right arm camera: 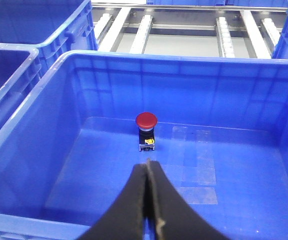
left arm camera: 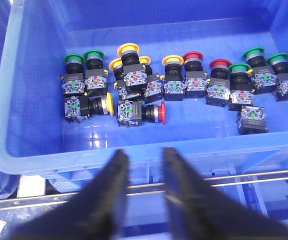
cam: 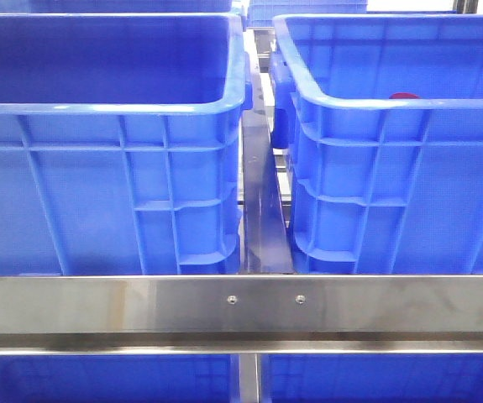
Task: Pick red and yellow buttons and place in box
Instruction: 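Lower the open left gripper toward a yellow-capped button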
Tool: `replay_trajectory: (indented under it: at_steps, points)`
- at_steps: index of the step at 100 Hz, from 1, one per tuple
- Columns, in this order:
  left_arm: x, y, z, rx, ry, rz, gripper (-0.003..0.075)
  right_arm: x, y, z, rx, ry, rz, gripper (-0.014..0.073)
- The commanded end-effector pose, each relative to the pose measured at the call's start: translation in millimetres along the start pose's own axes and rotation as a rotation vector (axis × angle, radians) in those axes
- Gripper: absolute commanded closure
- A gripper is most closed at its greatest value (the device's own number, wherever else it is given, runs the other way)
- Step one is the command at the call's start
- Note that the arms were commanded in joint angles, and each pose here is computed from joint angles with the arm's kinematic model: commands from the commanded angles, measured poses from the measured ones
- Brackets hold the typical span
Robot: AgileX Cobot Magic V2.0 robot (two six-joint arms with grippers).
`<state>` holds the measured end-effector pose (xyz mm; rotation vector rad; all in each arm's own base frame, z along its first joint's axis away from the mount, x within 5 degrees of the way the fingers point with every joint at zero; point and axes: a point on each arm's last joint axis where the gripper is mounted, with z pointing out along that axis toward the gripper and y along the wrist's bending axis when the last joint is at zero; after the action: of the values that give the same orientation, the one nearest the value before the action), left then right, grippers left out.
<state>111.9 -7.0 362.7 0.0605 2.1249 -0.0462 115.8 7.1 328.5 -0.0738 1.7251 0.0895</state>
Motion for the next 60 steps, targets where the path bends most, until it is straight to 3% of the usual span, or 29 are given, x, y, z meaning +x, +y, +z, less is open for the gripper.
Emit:
replay_trajectory:
  at_steps: [1, 8, 15, 40, 60]
  points:
    - [-13, 0, -3, 0.006, -0.082, -0.008, 0.0338, -12, -2, -3, 0.027, -0.063, 0.011, 0.0662]
    - [-14, -1, 0, 0.007, -0.081, -0.009, 0.0239, -12, -2, -3, 0.025, -0.061, 0.011, 0.0662]
    - [-15, 0, 5, 0.007, -0.068, -0.010, 0.0188, -12, -2, -3, 0.023, -0.058, 0.011, 0.0662]
    - [-38, -2, 33, 0.025, -0.013, -0.033, 0.0183, -11, -2, -3, 0.021, -0.057, 0.011, 0.0662]
    - [-68, -2, 84, 0.034, 0.088, -0.049, 0.0183, -11, -2, -3, 0.021, -0.056, 0.011, 0.0662]
